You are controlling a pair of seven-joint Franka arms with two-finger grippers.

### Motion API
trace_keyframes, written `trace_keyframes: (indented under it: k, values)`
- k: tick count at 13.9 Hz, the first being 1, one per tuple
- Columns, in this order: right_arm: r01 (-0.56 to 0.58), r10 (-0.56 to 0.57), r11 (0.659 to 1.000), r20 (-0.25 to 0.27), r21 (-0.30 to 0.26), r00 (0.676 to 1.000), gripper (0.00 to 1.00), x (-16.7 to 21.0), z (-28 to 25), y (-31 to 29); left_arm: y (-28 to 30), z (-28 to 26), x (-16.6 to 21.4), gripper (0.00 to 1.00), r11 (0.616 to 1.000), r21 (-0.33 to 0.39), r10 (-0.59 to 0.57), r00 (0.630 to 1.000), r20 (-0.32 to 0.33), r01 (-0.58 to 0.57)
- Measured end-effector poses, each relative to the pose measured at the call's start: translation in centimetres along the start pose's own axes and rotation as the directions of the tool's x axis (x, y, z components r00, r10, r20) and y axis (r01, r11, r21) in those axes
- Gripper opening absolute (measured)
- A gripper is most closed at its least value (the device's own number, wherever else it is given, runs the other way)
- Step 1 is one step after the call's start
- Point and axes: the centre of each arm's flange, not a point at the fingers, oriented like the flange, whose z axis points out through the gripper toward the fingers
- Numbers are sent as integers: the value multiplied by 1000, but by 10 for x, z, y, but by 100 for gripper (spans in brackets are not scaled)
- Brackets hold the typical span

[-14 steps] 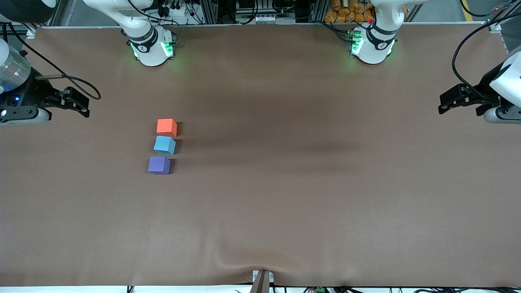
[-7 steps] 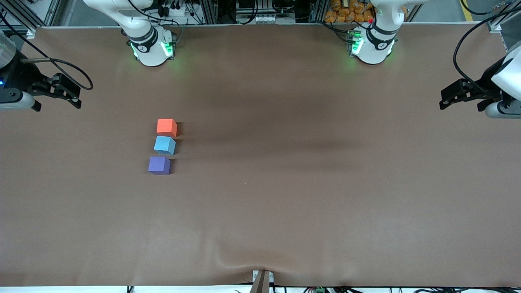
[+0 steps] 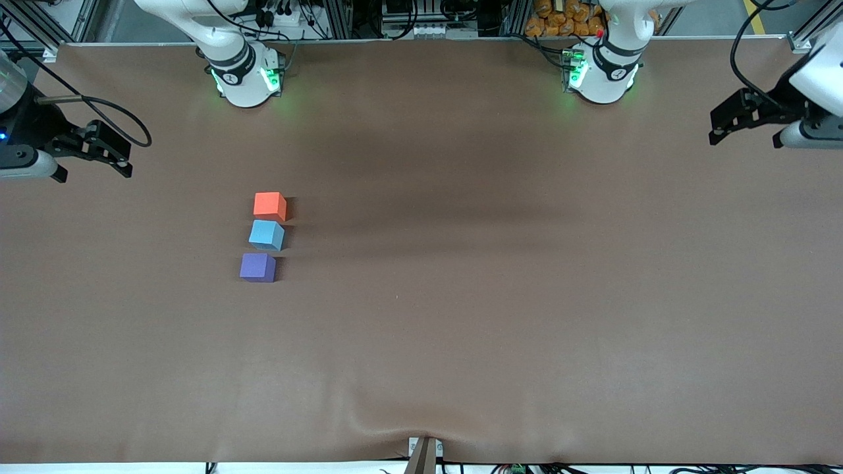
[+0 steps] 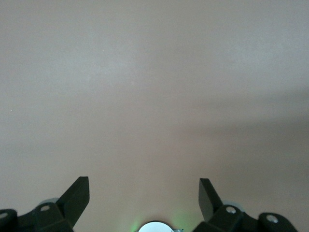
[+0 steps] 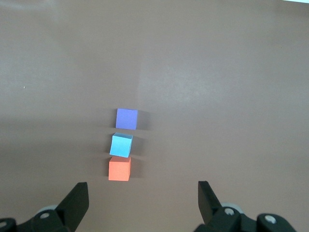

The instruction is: Place blue block between orange and purple blocks

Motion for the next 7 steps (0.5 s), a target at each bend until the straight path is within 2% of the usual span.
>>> trace_keyframes:
  k: [7]
  values:
    - [1,-1,1000,2,3,1000,100,0,1,-1,-2,-8,-3,100,1000,2,-6,999,-35,6]
